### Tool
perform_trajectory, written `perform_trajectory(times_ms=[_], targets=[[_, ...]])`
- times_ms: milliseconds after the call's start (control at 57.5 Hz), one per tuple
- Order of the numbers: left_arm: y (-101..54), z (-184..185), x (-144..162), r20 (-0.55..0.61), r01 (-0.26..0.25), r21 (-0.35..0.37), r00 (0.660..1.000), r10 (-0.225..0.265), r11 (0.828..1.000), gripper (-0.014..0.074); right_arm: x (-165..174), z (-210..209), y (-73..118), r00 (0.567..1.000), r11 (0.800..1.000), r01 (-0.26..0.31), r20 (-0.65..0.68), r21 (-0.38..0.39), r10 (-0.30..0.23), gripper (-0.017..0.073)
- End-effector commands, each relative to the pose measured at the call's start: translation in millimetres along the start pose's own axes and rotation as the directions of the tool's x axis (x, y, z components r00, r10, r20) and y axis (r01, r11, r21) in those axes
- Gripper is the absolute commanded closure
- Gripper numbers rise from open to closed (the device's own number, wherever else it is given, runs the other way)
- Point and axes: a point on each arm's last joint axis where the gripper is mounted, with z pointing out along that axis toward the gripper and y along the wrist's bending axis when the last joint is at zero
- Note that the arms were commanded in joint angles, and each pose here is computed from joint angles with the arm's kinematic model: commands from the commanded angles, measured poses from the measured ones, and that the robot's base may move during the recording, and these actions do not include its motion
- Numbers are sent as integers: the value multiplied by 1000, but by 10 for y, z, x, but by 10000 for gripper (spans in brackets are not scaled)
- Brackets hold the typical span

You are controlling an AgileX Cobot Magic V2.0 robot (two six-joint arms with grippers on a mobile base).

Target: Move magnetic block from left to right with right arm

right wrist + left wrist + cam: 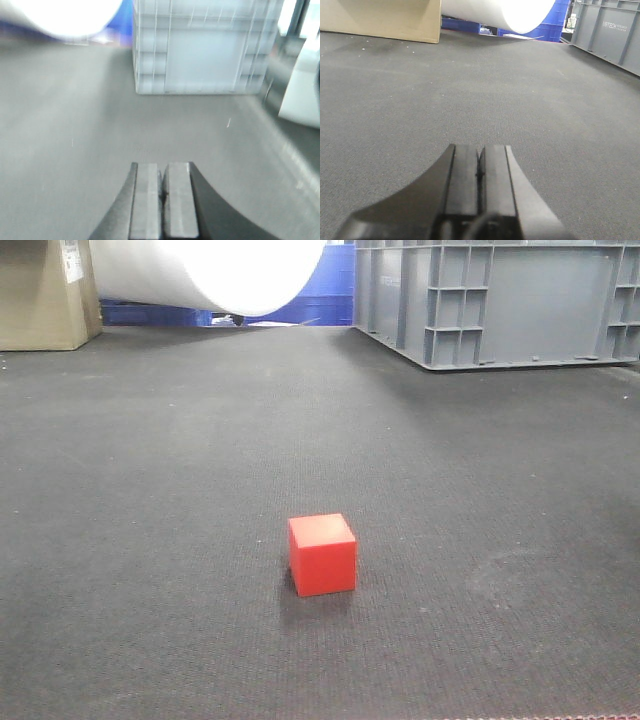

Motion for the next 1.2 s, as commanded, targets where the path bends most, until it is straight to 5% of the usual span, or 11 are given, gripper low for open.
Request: perform_trajectory(times_ms=[0,609,1183], targets=[[1,-4,-52,82,8,2,997,-9,1000,711,-192,-41,-9,989,1000,7,146,12,-9,503],[1,-4,-52,82,8,2,997,-9,1000,711,-172,-78,-10,988,1000,7,157,12,-9,503],[1,-4,-52,82,8,2,997,-9,1000,711,493,-483,-24,969,1000,6,249,10,-9,503]])
